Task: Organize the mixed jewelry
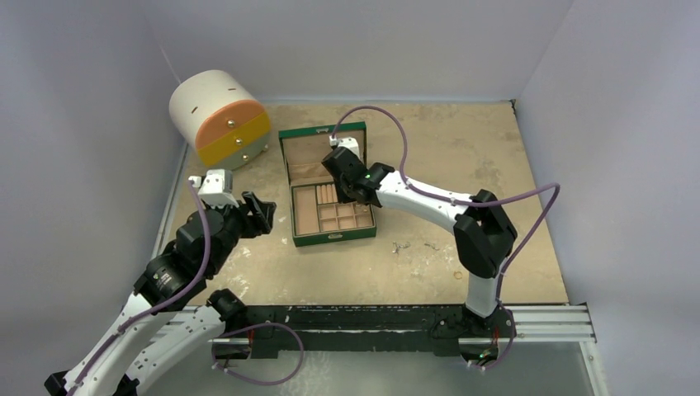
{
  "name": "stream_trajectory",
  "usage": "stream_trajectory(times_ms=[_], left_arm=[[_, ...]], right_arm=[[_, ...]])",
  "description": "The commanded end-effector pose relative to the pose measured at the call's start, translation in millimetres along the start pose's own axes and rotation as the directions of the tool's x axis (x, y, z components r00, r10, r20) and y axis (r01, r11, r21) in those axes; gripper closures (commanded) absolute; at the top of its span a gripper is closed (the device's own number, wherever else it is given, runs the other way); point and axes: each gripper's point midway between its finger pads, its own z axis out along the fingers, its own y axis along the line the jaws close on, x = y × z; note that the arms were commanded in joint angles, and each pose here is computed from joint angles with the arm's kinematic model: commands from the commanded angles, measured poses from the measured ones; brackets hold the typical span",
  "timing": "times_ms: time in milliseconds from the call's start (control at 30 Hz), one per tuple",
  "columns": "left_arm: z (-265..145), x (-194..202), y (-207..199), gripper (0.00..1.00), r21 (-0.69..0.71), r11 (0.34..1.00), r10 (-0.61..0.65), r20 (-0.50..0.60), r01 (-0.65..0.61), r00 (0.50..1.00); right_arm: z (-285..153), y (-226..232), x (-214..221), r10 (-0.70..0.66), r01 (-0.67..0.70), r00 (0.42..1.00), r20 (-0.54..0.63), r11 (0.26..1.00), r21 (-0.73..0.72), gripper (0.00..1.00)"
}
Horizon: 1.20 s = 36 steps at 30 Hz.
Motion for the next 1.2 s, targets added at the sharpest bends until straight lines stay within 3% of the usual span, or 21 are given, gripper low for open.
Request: stream_trajectory(times_ms=[0,1167], left_arm=[[0,-11,3,0.37,-0.017,1.000,0.001,0.051,0.000,0.999],[1,-11,9,0.29,-0.048,0.999,0.000,0.056,0.002,0.998]], right_arm=[[-2,4,-32,0.065,-0.067,0.992,0.112,0.998,0.017,1.00],[47,-8,-8,0.073,-0.081,0.994,0.076,0.990,0.112,1.00]])
